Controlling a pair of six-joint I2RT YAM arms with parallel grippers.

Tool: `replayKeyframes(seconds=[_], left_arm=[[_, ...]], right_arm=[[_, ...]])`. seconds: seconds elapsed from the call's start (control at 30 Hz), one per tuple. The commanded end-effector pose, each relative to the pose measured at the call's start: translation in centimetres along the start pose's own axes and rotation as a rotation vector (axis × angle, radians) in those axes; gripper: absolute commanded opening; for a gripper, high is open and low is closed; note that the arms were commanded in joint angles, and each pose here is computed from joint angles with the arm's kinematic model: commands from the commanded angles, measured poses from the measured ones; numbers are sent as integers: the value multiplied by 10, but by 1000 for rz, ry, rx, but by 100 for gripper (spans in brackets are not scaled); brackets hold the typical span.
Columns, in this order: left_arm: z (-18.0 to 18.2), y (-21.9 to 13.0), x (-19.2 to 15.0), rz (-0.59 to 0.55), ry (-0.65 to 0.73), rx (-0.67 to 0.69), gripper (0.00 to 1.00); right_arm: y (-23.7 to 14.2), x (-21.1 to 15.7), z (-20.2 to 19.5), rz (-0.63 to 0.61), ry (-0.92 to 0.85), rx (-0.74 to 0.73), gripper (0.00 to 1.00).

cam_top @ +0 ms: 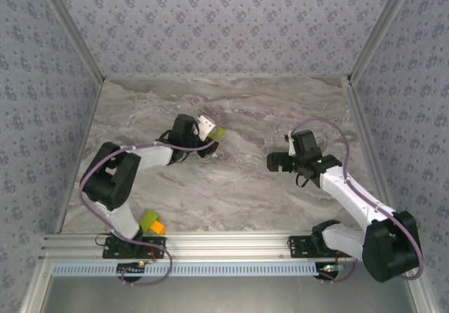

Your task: Assemble a carrot with lego

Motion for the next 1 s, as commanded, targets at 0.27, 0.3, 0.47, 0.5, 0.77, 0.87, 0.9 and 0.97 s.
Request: replayKeyframes(seconds=[0.27,0.3,0.47,0.5,0.77,0.87,0.9,0.97], left_arm=[[-16,30,-3,-32,48,41,33],[-18,31,-5,-27,44,37,34],[-24,36,-11,-19,29,8,49],[-24,37,-12,-14,28,1,53],[-28,17,1,-50,27,7,97],[-30,-9,15,-103,36,30,97],[-32,-20,19,-123,42,40,97],[-34,-43,26,-164,47,62,97]], right_arm=[[18,4,12,0,-1,5,100],[19,4,12,1,-2,5,100],[21,1,14,11,-8,-2,100],[22,1,14,14,-8,-4,100],[24,-2,19,24,-23,-16,100],[23,-1,20,24,-28,-28,100],[23,-1,20,24,-30,-32,100],[21,0,21,24,-34,-41,100]])
Point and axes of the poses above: each hand's point on the last joint's axis, 136 mm out from that joint toward the fingers, its own y axis out along the fingers, its own z axis along the line the jaws close on, x = y × z, the point moved 10 cm from there along -y, back along the fingers, and after that the axes turned 7 degrees about y, right-handed, at the moved point
